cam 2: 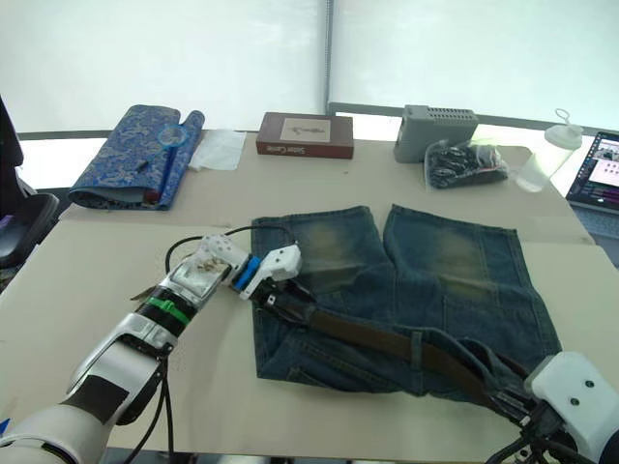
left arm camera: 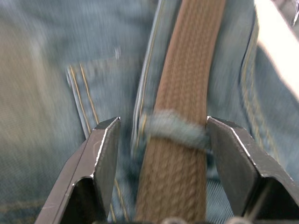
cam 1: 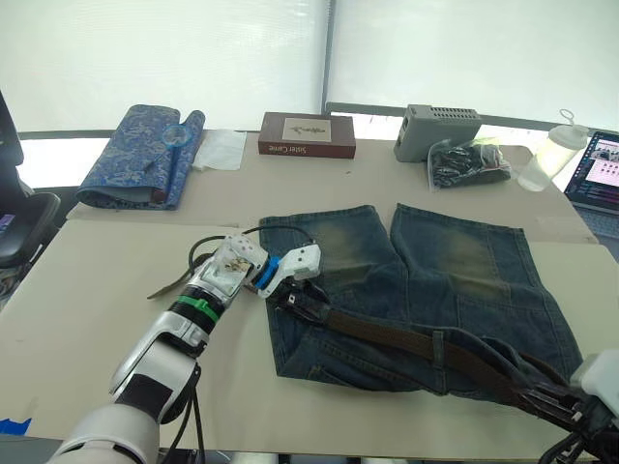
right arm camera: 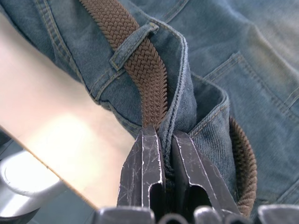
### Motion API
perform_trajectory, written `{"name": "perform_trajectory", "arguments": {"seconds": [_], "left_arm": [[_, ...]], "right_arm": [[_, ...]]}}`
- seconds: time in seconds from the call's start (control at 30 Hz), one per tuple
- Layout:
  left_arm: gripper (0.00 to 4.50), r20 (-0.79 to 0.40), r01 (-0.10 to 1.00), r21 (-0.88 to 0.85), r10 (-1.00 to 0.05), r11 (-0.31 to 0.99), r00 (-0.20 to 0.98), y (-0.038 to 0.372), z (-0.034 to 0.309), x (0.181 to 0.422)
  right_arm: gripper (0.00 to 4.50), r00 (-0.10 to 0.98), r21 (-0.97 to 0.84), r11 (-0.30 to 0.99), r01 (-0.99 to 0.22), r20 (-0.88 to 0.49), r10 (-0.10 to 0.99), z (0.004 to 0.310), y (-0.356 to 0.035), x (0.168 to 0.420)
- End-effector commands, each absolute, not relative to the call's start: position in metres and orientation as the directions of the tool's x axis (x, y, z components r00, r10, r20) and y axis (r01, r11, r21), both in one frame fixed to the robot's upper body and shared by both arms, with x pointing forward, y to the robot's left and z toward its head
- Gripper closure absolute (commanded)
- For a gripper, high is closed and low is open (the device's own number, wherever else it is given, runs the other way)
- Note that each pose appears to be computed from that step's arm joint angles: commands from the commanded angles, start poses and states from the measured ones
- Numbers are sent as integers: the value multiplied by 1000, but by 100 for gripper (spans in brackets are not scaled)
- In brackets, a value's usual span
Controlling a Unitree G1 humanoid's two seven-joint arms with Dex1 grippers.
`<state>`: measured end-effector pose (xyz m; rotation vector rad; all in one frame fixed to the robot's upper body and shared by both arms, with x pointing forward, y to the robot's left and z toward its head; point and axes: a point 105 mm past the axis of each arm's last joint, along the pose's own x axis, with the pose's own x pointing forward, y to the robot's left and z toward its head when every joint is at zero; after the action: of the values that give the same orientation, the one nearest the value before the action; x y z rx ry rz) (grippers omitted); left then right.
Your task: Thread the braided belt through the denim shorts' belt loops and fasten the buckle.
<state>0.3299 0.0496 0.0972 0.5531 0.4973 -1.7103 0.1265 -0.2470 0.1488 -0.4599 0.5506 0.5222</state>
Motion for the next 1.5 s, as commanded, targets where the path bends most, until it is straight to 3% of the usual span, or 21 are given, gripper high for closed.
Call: {"name": "perform_trajectory", "arguments": {"seconds": [0.03,0.1,0.17,0.27,0.3,0.4,0.47,0.53,0.67,0.77,0.87,0.97,1.1,1.17,1.27,1.37,1.5], "left_arm": [[167,-654,966,-31,-725,-256,-214,50,93,328],[217,-658,961,-39,-717,-272,-230,50,92,326],[302,-626,966,-23,-749,-259,-216,47,94,327],[423,-556,983,2,-818,-184,-152,47,109,337],[439,-549,988,15,-827,-154,-121,50,113,342],[441,-541,992,126,-838,-1,67,64,124,370],[441,-524,969,222,-825,107,211,73,134,391],[442,-471,905,353,-791,238,391,79,150,416],[442,-277,714,560,-718,420,639,86,195,448],[442,-106,581,631,-685,514,721,95,231,457],[442,4,548,654,-728,521,686,100,249,448],[442,46,605,647,-815,464,577,103,246,424],[442,-15,630,708,-885,319,465,110,209,369],[442,-57,641,718,-894,273,444,114,187,343],[442,-144,646,741,-896,184,421,117,159,312],[442,-188,742,642,-900,190,393,123,147,290],[260,-330,942,274,-901,194,281,150,138,270]], "right_arm": [[450,732,-280,757,-590,-580,356,152,-240,122],[450,734,-278,763,-584,-581,350,151,-241,120],[450,741,-282,766,-578,-574,349,151,-240,120],[450,769,-293,771,-566,-524,365,157,-237,127],[450,777,-299,770,-564,-509,371,160,-235,130],[450,804,-342,769,-540,-479,352,164,-238,151],[450,839,-430,757,-493,-465,283,163,-249,178],[450,893,-538,737,-409,-404,200,170,-263,215],[450,969,-669,709,-223,-233,85,197,-279,277],[450,996,-697,711,-93,-77,55,229,-280,304],[450,996,-685,727,-36,31,78,251,-275,311],[450,978,-641,750,-162,-6,207,241,-259,296],[450,912,-556,727,-403,-181,367,203,-242,244],[450,879,-525,705,-476,-268,394,186,-241,218],[450,877,-476,740,-474,-330,350,173,-247,193],[450,824,-328,779,-535,-405,395,157,-234,162],[291,613,26,747,-664,-554,564,136,-209,99]]}}
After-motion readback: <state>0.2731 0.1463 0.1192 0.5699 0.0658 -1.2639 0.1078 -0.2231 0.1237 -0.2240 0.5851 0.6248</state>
